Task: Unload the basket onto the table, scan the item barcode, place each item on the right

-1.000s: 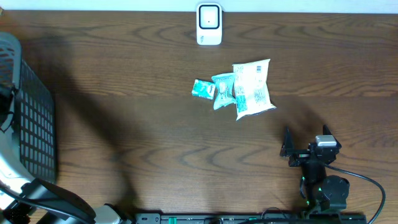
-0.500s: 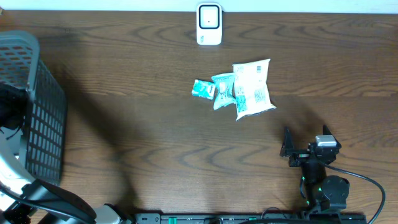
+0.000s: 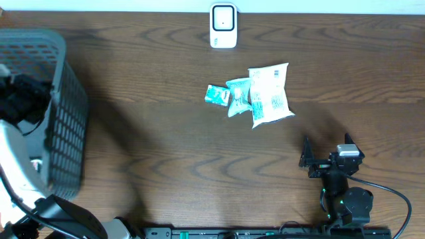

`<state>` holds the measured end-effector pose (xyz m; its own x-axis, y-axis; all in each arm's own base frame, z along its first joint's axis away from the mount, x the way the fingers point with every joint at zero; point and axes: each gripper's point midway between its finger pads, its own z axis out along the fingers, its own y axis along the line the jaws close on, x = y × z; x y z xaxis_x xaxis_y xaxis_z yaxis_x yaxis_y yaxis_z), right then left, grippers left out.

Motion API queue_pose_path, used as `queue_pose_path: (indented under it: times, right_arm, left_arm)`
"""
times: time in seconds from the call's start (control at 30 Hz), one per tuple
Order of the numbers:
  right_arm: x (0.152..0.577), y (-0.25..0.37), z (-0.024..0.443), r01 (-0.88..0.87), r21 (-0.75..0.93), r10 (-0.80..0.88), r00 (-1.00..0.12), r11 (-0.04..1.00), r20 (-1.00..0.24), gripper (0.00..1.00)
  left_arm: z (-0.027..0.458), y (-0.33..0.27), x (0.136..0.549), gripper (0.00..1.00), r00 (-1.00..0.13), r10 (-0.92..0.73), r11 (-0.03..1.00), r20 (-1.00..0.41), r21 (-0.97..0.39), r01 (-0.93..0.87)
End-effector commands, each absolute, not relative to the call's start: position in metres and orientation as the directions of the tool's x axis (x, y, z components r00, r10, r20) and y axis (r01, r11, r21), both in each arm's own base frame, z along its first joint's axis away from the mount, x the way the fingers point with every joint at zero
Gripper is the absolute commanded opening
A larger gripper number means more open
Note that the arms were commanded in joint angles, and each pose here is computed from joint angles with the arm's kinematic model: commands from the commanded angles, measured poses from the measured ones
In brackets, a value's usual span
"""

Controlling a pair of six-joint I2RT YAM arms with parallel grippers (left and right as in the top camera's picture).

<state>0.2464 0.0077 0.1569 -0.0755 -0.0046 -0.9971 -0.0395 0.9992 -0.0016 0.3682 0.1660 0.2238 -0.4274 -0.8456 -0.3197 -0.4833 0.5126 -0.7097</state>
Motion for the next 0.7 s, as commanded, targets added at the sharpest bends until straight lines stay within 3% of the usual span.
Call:
queue_pose_path:
  times: [0.0,0.47,0.67]
  right_arm:
    - [0.246,0.01,0.156,-0.048,0.016,0.012,-0.076,0.999,-0.997,0.99]
    - [0.246,0.01,0.156,-0.048,0.016,0.012,-0.076,0.999,-0.997,0.99]
    - [0.246,0.01,0.156,-0.048,0.016,0.012,-0.076,0.999,-0.997,0.99]
  left_arm:
    - [0.233,0.155,0.379,0.07,-0.426,-0.831,0.542,-0.359,-0.699,-0.467]
    - [0.268,0.185,0.36,0.07,-0.31,-0.834,0.552,-0.457,-0.669,-0.499]
    - [0.271,0.216,0.315,0.08,-0.188,-0.831,0.493,-0.524,-0.536,-0.685]
